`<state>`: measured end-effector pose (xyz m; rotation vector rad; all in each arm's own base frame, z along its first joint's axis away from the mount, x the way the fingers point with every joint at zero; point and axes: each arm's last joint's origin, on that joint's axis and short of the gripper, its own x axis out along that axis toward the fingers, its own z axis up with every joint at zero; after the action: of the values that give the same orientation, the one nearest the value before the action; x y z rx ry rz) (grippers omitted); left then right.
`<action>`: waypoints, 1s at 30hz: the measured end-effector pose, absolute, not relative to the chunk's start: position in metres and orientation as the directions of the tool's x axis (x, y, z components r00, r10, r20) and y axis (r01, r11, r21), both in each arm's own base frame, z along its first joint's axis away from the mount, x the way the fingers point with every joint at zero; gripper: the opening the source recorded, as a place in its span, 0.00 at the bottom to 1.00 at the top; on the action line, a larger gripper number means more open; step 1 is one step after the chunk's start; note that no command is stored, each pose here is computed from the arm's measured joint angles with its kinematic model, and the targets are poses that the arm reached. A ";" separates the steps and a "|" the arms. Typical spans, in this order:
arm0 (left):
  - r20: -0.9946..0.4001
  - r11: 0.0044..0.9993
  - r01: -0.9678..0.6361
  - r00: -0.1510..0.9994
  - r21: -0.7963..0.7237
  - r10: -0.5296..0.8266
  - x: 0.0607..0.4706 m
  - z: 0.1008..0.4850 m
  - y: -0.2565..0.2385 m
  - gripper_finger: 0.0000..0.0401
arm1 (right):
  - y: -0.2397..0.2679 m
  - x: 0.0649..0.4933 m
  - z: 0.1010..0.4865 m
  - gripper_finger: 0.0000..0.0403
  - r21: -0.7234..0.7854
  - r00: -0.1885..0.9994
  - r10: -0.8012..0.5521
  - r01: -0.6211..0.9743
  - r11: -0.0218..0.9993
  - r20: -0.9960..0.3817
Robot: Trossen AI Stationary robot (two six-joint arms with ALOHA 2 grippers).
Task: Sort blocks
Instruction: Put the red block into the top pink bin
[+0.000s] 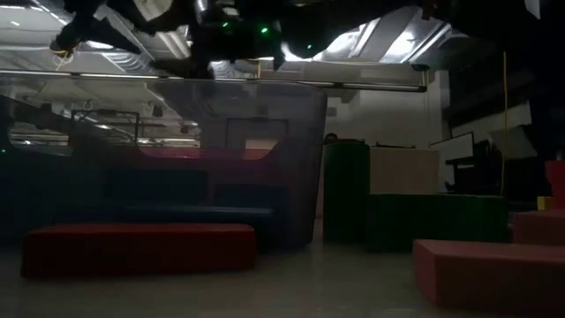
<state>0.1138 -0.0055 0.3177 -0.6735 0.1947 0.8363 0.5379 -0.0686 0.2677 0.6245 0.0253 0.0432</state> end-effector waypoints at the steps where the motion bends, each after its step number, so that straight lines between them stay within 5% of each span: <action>1: -0.402 0.457 -0.740 0.660 -0.493 0.635 0.115 0.320 -0.003 0.46 | -0.076 0.533 0.276 0.66 0.584 0.997 0.074 -0.056 0.810 -0.007; 6: -0.388 0.374 -0.758 0.613 -0.534 0.688 0.120 0.323 0.012 0.46 | -0.112 0.500 0.320 0.64 0.600 0.987 0.142 -0.067 0.797 -0.079; 16: -0.399 0.284 -0.789 0.542 -0.544 0.740 0.164 0.319 0.054 0.46 | -0.161 0.406 0.380 0.63 0.405 0.925 0.048 0.118 0.907 -0.378; 21: -0.521 0.227 -0.813 0.530 -0.536 0.669 0.188 0.297 0.088 0.46 | -0.172 0.354 0.397 0.63 0.313 0.846 -0.017 0.216 0.925 -0.534; 30: -0.721 -0.027 -0.872 0.387 -0.489 0.574 0.185 0.253 0.156 0.46 | -0.179 0.299 0.402 0.63 0.099 0.632 -0.194 0.397 0.913 -0.750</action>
<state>0.1852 0.1555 0.2532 -1.0787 0.3472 1.1932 0.2994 -0.1786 0.4020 0.2663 0.8205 -0.3423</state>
